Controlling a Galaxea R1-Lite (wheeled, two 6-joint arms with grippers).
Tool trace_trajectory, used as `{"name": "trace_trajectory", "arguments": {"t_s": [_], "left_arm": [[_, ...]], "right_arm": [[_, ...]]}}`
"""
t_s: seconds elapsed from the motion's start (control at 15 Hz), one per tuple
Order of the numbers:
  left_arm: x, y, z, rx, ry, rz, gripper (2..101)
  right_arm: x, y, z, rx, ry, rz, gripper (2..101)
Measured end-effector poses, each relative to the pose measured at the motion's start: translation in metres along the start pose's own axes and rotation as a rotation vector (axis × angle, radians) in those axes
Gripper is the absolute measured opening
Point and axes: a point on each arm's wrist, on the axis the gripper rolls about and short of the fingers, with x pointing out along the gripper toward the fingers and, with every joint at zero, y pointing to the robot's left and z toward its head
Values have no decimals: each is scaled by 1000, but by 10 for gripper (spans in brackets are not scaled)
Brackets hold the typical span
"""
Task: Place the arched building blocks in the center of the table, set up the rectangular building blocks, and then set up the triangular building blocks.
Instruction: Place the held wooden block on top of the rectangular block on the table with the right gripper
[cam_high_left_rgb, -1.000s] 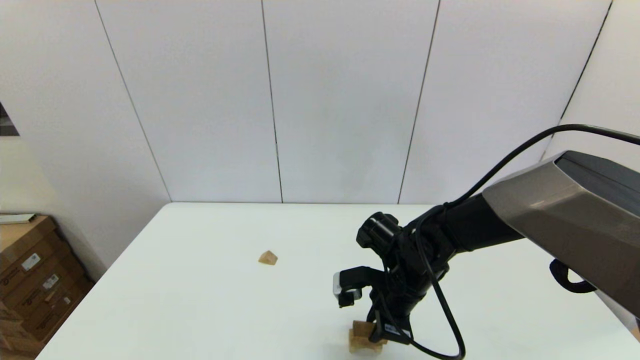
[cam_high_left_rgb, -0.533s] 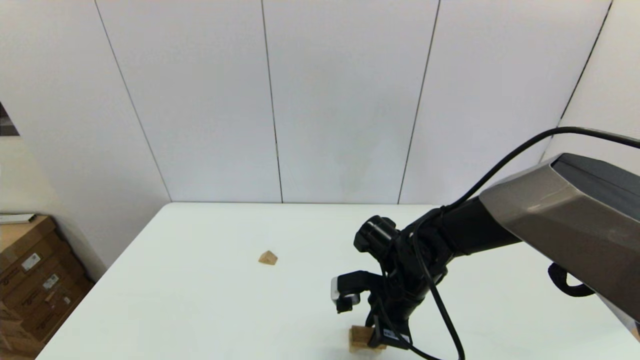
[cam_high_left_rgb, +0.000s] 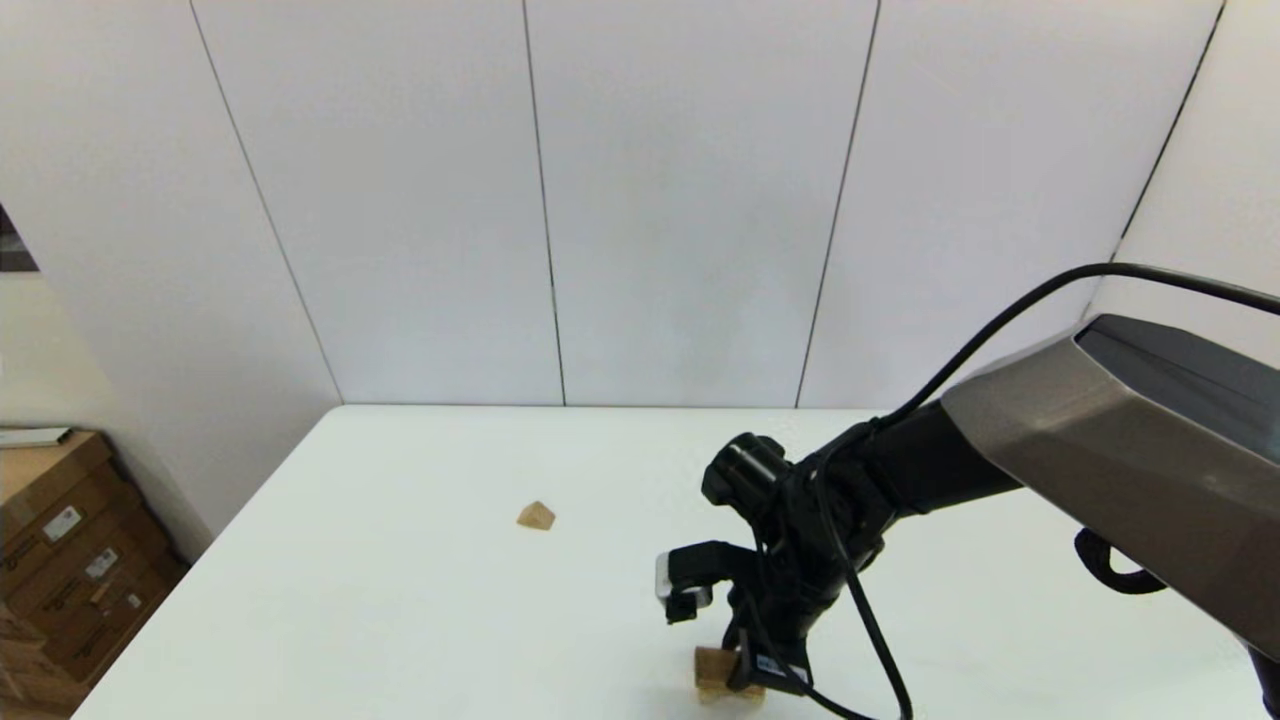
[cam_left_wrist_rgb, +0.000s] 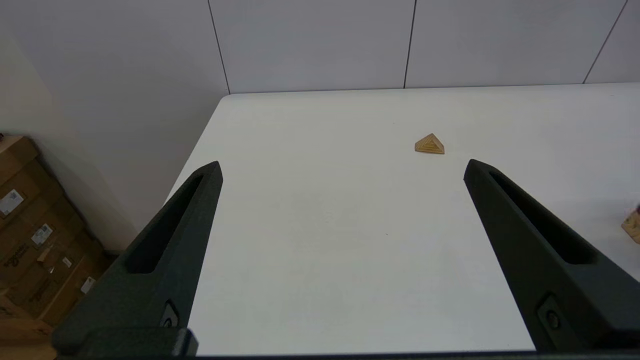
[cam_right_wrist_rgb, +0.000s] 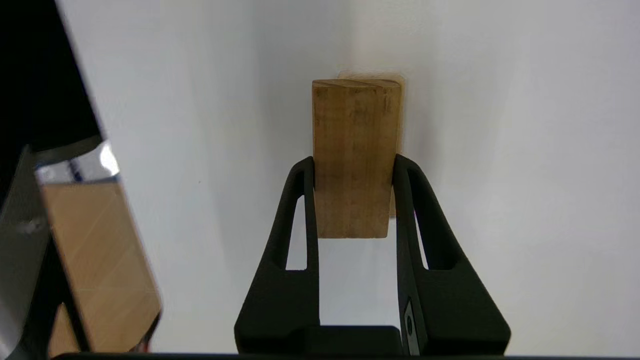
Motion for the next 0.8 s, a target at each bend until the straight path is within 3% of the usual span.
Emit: {"name": "trace_trajectory", "arguments": {"t_s": [0.8], "left_arm": [[0,0,0,0,0,0,978]], "right_arm": [[-8,0,-5,8,-16,-19,240]]}}
